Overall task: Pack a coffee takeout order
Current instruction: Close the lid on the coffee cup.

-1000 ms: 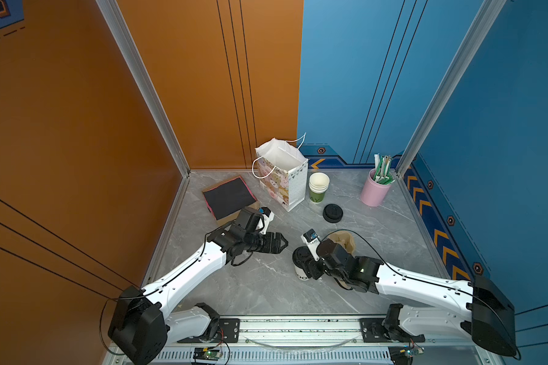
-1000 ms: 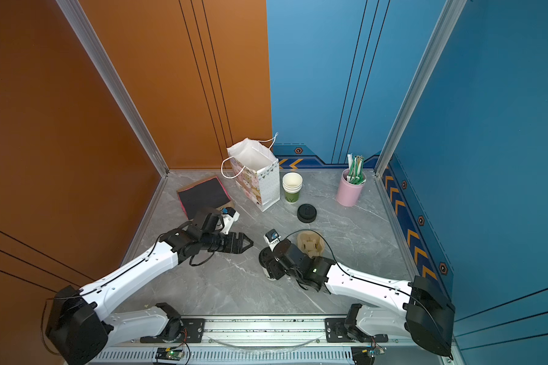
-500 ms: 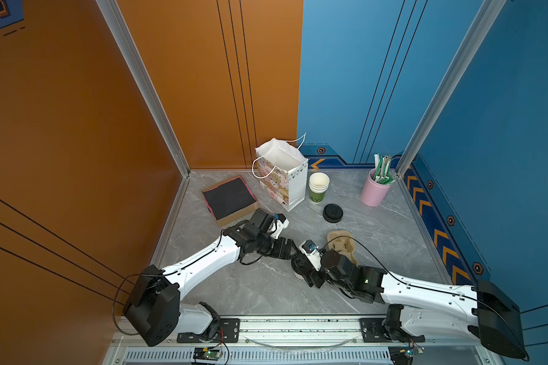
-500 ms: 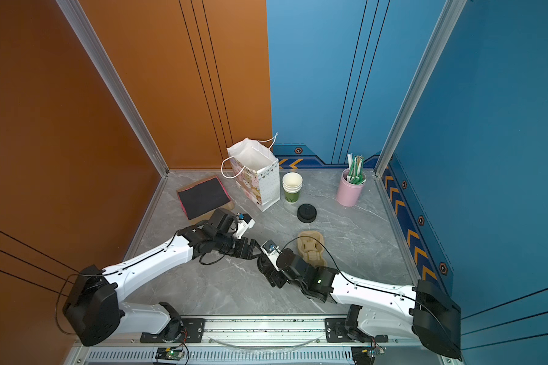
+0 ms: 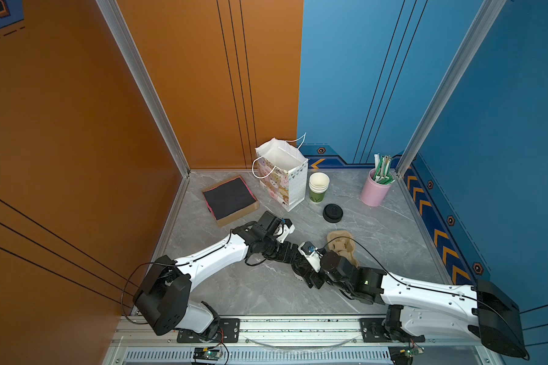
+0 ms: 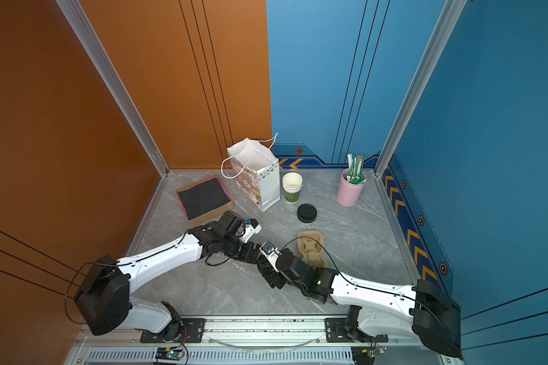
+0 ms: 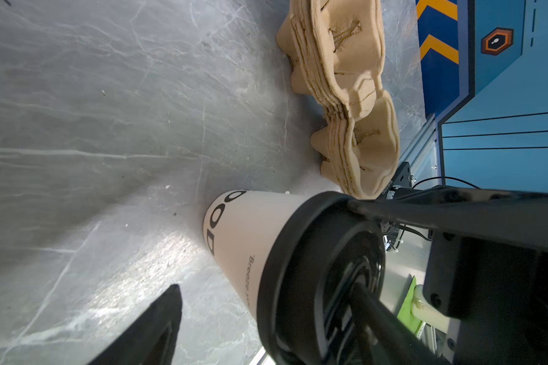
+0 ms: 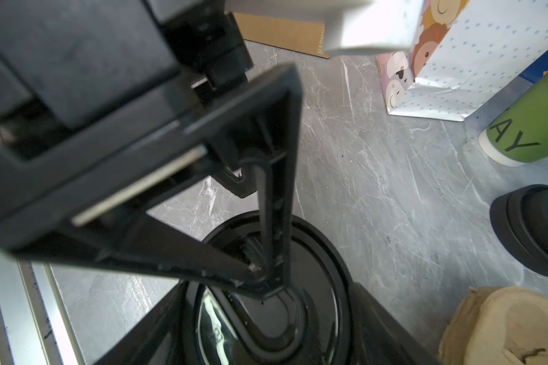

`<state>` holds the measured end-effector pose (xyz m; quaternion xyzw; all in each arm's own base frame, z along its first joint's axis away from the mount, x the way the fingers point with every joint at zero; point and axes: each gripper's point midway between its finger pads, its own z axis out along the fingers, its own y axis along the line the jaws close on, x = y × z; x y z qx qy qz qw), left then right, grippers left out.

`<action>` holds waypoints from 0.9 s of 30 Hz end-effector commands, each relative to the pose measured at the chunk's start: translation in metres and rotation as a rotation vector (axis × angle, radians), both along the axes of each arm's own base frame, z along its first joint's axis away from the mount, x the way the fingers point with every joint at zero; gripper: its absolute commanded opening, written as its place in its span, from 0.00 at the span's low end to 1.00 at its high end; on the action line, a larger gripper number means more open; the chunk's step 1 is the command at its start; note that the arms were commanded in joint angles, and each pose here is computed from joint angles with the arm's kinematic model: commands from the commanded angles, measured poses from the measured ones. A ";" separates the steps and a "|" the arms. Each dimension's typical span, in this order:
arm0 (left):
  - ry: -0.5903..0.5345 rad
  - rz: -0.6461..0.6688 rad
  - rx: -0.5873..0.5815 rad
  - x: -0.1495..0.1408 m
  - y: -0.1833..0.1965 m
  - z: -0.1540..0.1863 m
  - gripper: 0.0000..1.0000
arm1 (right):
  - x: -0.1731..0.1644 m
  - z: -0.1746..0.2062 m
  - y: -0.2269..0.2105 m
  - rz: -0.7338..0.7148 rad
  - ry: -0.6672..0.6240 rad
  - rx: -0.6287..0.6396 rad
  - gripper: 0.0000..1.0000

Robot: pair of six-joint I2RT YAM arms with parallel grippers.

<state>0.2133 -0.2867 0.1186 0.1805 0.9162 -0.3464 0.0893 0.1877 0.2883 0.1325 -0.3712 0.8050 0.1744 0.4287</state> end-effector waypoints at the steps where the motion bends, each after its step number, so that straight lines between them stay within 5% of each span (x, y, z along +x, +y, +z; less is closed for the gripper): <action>1: 0.010 -0.019 0.127 -0.006 0.013 -0.019 0.83 | 0.000 -0.005 -0.006 -0.005 -0.018 -0.043 0.83; 15: -0.002 -0.036 0.230 -0.012 0.026 -0.030 0.82 | 0.012 0.032 -0.013 -0.053 -0.053 0.034 0.90; 27: -0.062 -0.043 0.148 0.002 0.004 0.004 0.85 | 0.008 0.065 -0.020 -0.051 -0.036 0.092 0.95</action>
